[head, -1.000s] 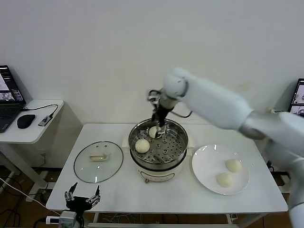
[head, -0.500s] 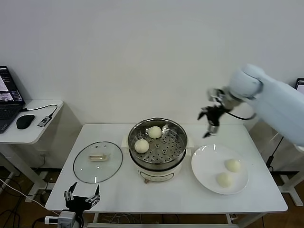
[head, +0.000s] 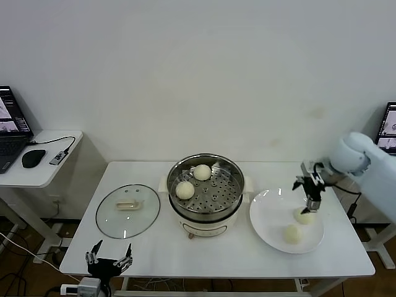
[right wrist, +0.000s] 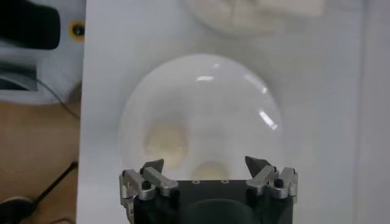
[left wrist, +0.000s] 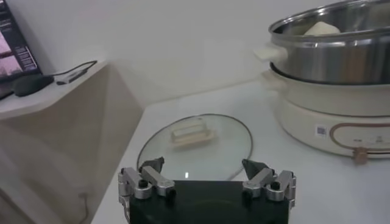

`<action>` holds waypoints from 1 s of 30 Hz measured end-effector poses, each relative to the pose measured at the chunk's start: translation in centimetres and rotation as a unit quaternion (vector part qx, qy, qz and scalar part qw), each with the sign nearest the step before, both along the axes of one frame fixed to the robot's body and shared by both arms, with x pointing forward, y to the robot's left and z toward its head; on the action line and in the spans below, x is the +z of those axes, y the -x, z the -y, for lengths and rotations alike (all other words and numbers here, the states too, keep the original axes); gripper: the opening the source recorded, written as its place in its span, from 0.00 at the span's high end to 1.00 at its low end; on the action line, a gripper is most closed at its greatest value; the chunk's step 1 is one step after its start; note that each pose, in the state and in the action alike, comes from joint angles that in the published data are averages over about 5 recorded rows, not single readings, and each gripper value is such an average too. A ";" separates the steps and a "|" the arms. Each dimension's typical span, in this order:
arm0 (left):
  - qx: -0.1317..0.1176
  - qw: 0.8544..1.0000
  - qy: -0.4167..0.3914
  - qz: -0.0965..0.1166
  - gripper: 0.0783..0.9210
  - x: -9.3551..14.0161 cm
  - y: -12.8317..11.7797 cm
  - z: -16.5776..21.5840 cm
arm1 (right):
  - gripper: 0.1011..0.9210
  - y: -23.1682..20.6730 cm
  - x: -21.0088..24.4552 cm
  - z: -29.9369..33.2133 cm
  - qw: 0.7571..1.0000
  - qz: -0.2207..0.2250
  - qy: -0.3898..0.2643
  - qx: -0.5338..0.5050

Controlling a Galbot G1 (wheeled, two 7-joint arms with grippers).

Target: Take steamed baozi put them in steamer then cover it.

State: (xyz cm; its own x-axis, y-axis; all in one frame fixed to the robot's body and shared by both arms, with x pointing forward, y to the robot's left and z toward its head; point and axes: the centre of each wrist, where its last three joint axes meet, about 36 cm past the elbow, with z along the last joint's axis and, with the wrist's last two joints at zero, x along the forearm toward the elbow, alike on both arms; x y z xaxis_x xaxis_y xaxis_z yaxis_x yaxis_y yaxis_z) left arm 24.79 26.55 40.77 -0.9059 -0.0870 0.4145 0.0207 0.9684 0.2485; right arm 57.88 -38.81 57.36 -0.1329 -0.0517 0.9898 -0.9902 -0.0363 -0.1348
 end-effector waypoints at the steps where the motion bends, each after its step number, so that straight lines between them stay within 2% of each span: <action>1: 0.000 1.000 -0.001 0.000 0.12 -0.1 -0.1 -0.1 | 0.12 0.1 -0.6 0.2 1.000 -0.004 0.003 -0.001; 19: 0.007 1.000 -0.003 -0.013 0.12 -1.3 -0.7 -0.5 | 0.12 0.4 -8.2 -0.5 0.999 -0.036 0.023 -0.001; 30: 0.005 1.000 -0.001 -0.016 0.12 -1.7 -0.9 -0.3 | 0.12 0.1 -10.9 -1.5 0.999 -0.044 0.021 0.000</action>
